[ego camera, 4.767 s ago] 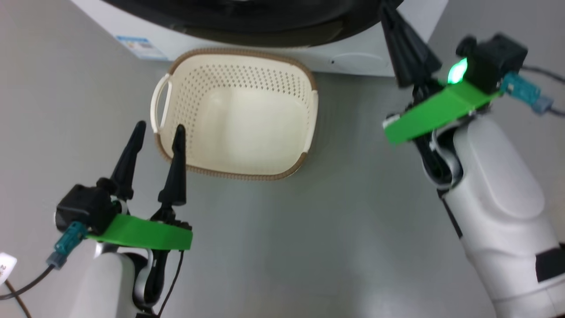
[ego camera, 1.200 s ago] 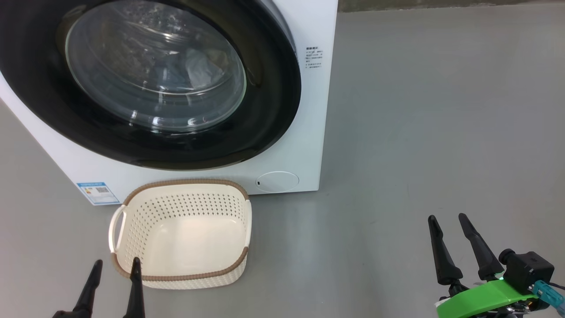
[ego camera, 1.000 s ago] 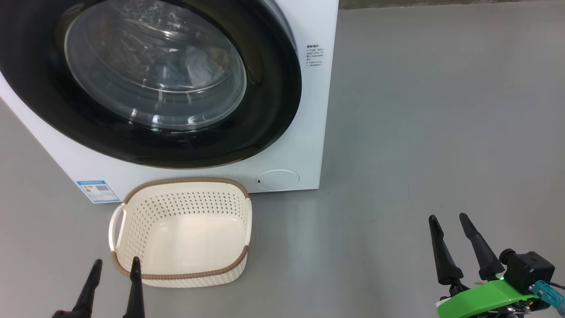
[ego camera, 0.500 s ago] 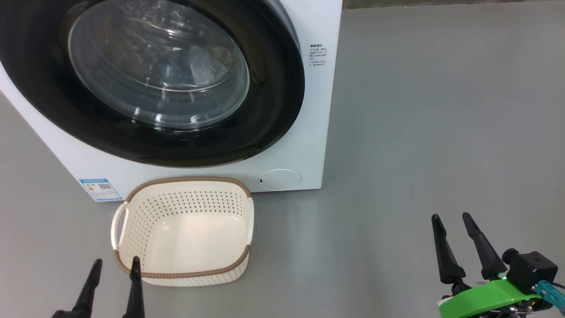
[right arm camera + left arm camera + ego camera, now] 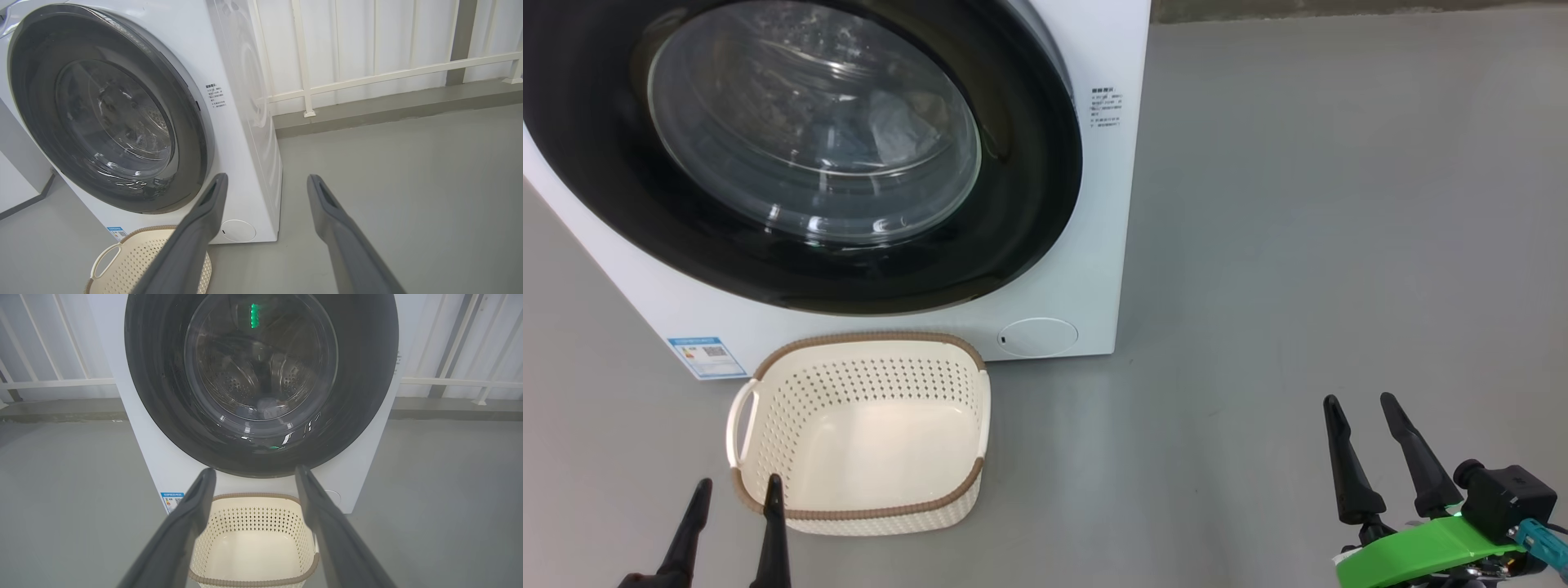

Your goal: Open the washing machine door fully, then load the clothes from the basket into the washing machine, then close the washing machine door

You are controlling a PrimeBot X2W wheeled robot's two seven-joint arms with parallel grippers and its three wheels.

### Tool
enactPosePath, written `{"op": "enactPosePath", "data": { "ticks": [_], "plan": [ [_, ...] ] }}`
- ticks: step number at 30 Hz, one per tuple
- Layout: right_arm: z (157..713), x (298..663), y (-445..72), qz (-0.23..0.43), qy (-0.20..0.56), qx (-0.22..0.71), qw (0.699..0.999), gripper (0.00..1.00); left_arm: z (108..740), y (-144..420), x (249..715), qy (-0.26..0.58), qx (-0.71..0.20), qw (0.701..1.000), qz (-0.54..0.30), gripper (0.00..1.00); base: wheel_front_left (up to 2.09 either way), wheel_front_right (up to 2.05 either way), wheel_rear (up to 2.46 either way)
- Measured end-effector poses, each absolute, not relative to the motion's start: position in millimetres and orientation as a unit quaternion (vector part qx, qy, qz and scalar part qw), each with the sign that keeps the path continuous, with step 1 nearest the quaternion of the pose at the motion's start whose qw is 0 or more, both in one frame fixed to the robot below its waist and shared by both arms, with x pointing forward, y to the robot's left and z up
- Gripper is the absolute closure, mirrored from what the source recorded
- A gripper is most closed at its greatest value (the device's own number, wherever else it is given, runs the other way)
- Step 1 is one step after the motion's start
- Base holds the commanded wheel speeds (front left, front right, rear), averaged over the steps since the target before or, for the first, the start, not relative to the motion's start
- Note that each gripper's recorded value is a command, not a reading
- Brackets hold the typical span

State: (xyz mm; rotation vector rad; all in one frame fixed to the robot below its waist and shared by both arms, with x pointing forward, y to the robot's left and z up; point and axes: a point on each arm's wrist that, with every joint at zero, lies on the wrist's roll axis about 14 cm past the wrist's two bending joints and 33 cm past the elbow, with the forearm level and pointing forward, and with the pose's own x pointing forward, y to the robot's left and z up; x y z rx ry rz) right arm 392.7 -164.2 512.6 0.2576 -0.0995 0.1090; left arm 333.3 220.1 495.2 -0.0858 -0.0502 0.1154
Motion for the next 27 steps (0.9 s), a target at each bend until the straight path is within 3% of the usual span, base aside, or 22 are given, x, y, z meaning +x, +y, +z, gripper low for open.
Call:
{"op": "enactPosePath", "data": {
  "ticks": [21, 22, 27],
  "plan": [
    [521, 388, -166, 0.052, -0.061, 0.126, 0.989, 0.00, 503, 217, 331, -0.039, -0.047, 0.997, 0.051, 0.00, 0.00, 0.00, 0.00],
    [518, 388, -166, 0.052, -0.058, 0.127, 0.989, 1.00, 501, 216, 331, -0.036, -0.049, 0.997, 0.051, 1.00, 0.00, 0.00, 0.00],
    [492, 379, -166, 0.043, -0.017, 0.135, 0.990, 1.00, 480, 210, 327, -0.003, -0.064, 0.997, 0.052, 1.00, 0.00, 0.00, 0.00]
  ]
}}
